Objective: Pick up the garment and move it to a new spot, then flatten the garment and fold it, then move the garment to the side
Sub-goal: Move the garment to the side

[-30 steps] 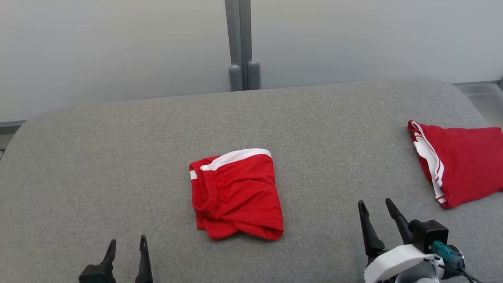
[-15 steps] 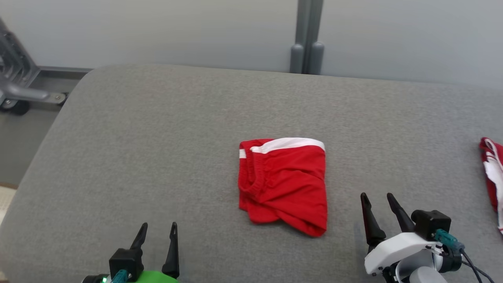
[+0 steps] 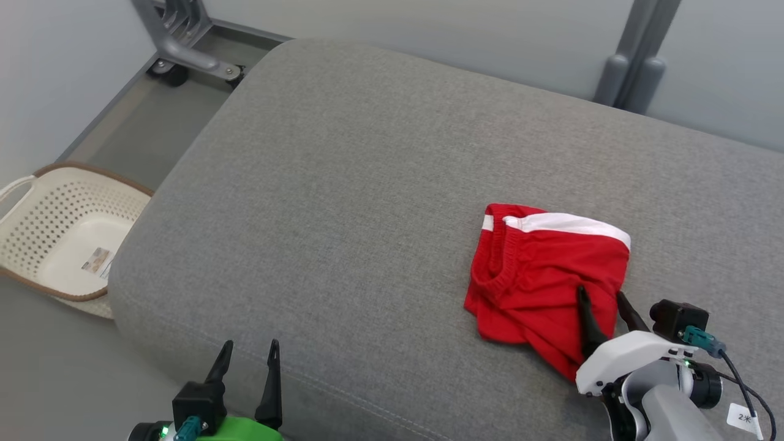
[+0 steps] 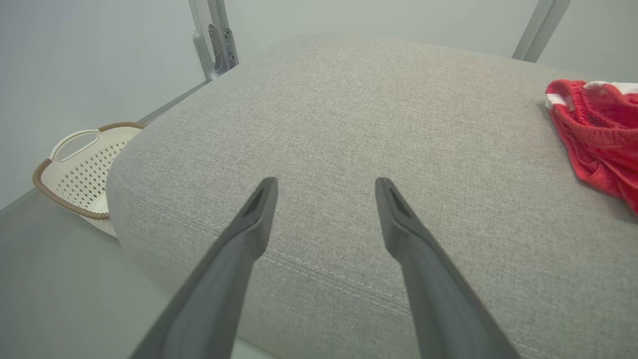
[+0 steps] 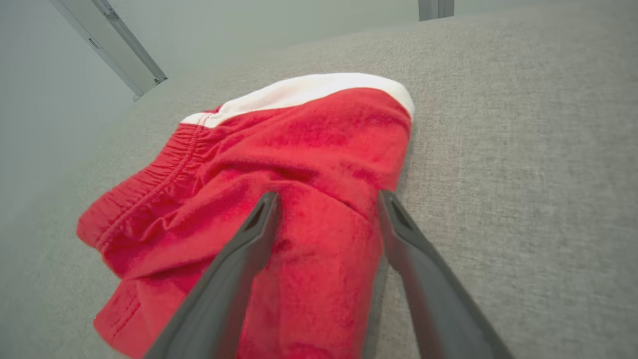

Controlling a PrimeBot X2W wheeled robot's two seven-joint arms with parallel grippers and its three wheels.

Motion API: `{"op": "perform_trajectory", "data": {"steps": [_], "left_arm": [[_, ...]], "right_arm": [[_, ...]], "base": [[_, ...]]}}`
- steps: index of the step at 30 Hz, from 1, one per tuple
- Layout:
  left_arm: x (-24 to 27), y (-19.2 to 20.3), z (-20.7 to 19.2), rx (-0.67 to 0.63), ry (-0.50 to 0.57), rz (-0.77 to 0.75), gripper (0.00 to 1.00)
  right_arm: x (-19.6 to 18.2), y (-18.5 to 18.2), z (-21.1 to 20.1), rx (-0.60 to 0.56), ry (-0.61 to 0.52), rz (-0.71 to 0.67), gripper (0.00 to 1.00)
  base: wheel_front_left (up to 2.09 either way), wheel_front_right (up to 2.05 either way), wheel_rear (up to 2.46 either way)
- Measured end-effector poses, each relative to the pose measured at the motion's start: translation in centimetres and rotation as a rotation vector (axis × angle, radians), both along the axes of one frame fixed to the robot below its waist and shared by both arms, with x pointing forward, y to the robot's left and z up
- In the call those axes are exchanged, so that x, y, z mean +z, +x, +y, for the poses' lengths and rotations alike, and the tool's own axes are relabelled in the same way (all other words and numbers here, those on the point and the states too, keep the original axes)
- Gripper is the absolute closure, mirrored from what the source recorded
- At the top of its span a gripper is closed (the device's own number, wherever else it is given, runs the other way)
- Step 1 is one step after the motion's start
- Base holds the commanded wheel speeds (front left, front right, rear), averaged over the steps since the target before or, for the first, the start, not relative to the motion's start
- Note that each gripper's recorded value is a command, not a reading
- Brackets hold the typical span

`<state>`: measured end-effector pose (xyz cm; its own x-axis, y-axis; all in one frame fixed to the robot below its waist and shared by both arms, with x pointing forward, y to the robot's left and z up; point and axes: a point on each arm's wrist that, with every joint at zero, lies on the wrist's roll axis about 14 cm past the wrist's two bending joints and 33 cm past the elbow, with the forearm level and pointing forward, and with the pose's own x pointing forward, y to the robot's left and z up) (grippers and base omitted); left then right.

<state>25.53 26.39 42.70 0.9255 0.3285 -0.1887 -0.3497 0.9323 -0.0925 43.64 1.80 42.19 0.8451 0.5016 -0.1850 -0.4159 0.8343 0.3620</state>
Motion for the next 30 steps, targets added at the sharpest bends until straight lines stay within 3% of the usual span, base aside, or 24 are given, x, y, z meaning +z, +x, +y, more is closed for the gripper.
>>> {"op": "perform_trajectory", "data": {"steps": [10, 11, 12, 13, 20, 30], "left_arm": [[-0.3, 0.0, 0.2, 0.010, 0.001, 0.024, 0.00], [-0.4, 0.2, 0.0, 0.002, -0.001, 0.024, 0.00], [-0.4, 0.3, -0.2, -0.005, -0.002, 0.024, 0.00], [-0.5, 0.4, -0.4, -0.010, -0.004, 0.025, 0.00], [-0.3, 0.8, -1.0, -0.038, -0.008, 0.011, 0.00], [0.3, 3.4, -4.5, -0.178, -0.034, -0.032, 0.00]], "right_arm": [[-4.3, 0.3, 0.4, 0.027, -0.095, 0.108, 0.00], [-4.3, 0.2, 0.4, 0.028, -0.098, 0.109, 0.29], [-4.4, 0.1, 0.4, 0.032, -0.101, 0.111, 0.72], [-4.4, 0.0, 0.5, 0.037, -0.105, 0.112, 1.00], [-3.1, -0.2, -0.2, 0.024, -0.104, 0.080, 1.00], [-1.8, -2.0, -6.2, -0.118, -0.098, 0.042, 1.00]], "base": [[0.00, 0.00, 0.00], [0.00, 0.00, 0.00], [0.00, 0.00, 0.00], [0.00, 0.00, 0.00], [0.00, 0.00, 0.00], [0.00, 0.00, 0.00]]}}
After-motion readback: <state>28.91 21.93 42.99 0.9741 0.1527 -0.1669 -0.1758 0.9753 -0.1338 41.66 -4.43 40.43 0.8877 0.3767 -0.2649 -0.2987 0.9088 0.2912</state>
